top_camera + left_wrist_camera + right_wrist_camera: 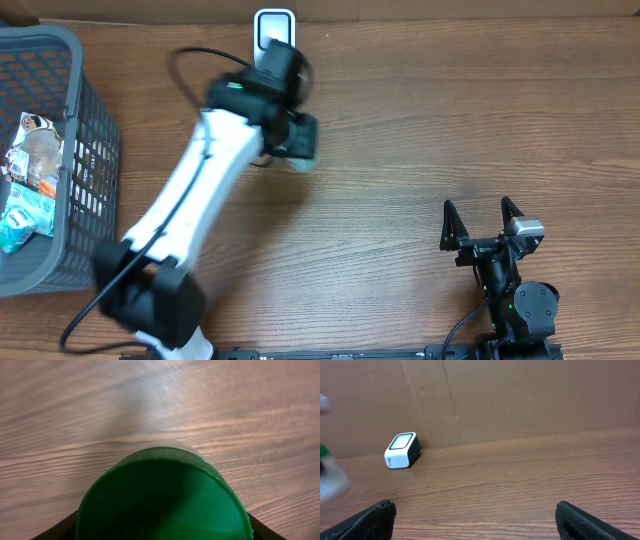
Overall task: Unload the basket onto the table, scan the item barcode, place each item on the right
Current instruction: 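Carry the jar out and set it upright on the table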
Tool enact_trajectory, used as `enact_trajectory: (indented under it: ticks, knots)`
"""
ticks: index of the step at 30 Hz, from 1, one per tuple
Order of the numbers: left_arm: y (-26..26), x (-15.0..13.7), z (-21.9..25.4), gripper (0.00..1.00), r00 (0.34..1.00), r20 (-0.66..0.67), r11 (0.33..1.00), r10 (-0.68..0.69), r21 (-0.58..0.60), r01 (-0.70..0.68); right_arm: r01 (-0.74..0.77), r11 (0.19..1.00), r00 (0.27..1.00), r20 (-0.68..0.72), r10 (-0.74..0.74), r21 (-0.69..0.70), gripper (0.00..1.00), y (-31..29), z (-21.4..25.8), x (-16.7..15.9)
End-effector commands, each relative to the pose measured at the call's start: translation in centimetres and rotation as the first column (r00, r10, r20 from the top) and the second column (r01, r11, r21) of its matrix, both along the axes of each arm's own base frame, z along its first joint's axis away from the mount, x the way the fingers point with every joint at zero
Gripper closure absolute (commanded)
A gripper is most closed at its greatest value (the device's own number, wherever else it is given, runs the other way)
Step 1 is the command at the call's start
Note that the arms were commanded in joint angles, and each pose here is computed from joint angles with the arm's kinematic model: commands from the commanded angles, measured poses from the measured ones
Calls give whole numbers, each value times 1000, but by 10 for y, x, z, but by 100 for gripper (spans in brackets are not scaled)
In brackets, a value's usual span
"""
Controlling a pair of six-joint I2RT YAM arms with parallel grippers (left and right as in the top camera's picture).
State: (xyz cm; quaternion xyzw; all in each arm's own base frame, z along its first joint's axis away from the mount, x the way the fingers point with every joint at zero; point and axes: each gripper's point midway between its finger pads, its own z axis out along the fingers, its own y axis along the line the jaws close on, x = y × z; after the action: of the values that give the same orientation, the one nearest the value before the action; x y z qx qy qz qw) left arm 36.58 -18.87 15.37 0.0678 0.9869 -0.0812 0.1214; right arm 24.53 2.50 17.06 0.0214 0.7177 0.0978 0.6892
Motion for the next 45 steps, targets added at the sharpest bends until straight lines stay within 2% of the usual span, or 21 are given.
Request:
enact_trajectory:
  ticks: [1, 9, 16, 18, 21, 26, 32, 37, 42, 45]
  knots:
    - [-20, -3, -24, 57, 999, -28, 999, -26, 28, 27, 4, 1000, 1000, 9, -4, -3, 0, -1, -1, 0]
    - [-47, -10, -86, 58, 990, -139, 997, -24, 71, 34, 4, 1000, 1000, 9, -4, -3, 0, -1, -1, 0]
    - [-59, -10, -105, 55, 988, -147, 995, -47, 75, 58, 4, 1000, 1000, 9, -4, -3, 0, -1, -1, 0]
    - [-59, -10, -105, 50, 988, -147, 995, -46, 76, 58, 4, 1000, 1000, 9, -4, -3, 0, -1, -1, 0]
    - [-59, -10, -105, 35, 988, -148, 995, -50, 77, 61, 4, 1000, 1000, 9, -4, -3, 0, -1, -1, 0]
    - [-59, -10, -105, 26, 988, -148, 995, -49, 76, 61, 4, 1000, 1000, 9, -4, -3, 0, -1, -1, 0]
    - [-60, -6, -99, 3, 988, -135, 994, -72, 73, 82, 4, 1000, 1000, 9, -4, -3, 0, -1, -1, 0]
    - [-62, 10, -57, 2, 994, -75, 995, -80, 52, 84, 4, 1000, 1000, 9, -4, -3, 0, -1, -1, 0]
    - [-37, 30, 28, 1, 999, 43, 997, -21, 75, 17, 4, 1000, 1000, 9, -4, -3, 0, -1, -1, 0]
    - [-12, 35, 92, 1, 990, 139, 998, 35, 39, -41, 4, 1000, 1000, 9, -4, -3, 0, -1, -1, 0]
